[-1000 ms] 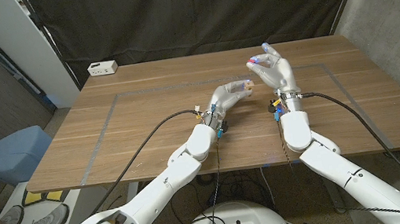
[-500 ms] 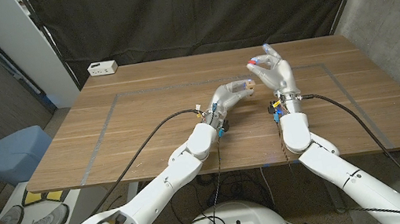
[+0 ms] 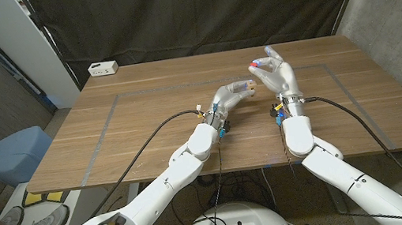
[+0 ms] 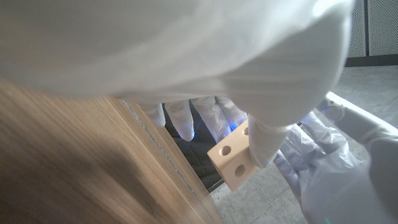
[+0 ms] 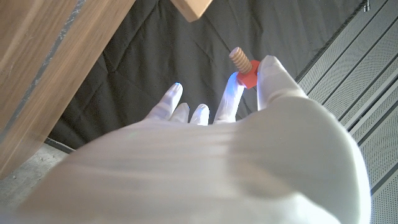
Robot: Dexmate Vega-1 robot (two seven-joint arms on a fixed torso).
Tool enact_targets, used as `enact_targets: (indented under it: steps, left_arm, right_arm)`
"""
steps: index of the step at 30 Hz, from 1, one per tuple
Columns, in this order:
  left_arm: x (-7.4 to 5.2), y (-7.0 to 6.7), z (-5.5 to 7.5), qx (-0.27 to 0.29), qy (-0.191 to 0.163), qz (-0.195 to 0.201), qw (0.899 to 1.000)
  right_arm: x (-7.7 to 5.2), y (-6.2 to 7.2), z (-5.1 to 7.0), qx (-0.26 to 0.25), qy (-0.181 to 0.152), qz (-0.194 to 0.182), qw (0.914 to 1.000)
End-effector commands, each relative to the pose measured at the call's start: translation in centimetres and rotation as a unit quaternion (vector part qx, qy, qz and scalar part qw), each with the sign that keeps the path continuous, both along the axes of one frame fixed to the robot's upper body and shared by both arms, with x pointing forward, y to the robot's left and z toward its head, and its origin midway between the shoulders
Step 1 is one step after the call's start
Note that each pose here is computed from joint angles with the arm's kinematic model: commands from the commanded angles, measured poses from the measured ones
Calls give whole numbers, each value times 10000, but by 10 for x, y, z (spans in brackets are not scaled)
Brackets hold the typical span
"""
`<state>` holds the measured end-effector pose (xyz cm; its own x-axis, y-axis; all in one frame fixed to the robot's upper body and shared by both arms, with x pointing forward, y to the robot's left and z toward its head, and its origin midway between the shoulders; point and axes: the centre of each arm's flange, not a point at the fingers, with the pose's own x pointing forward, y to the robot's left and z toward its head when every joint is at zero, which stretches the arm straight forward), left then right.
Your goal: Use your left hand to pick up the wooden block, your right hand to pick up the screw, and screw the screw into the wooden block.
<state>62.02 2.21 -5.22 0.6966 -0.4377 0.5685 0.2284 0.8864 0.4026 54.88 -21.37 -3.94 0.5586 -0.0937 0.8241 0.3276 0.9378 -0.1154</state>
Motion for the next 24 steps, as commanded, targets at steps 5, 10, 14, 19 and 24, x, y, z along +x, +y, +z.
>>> enact_targets:
  steps: [5, 10, 14, 19, 24]
  left_arm:
    - [0, 0, -1, 23, 6, 5, 10000]
    - [0, 0, -1, 33, -7, -4, 10000]
    - [0, 0, 0, 42, -5, -10, 10000]
    - [1, -1, 0, 58, 7, -15, 10000]
    - [1, -1, 0, 54, 19, -9, 10000]
  right_arm:
    - [-4, -1, -3, -93, 167, 8, 9998]
    - [-1, 0, -4, -93, 195, 27, 9998]
    - [1, 1, -5, -83, 222, 35, 9997]
    - [2, 1, -8, -66, 259, 26, 9996]
    - [2, 2, -10, -78, 273, 22, 9996]
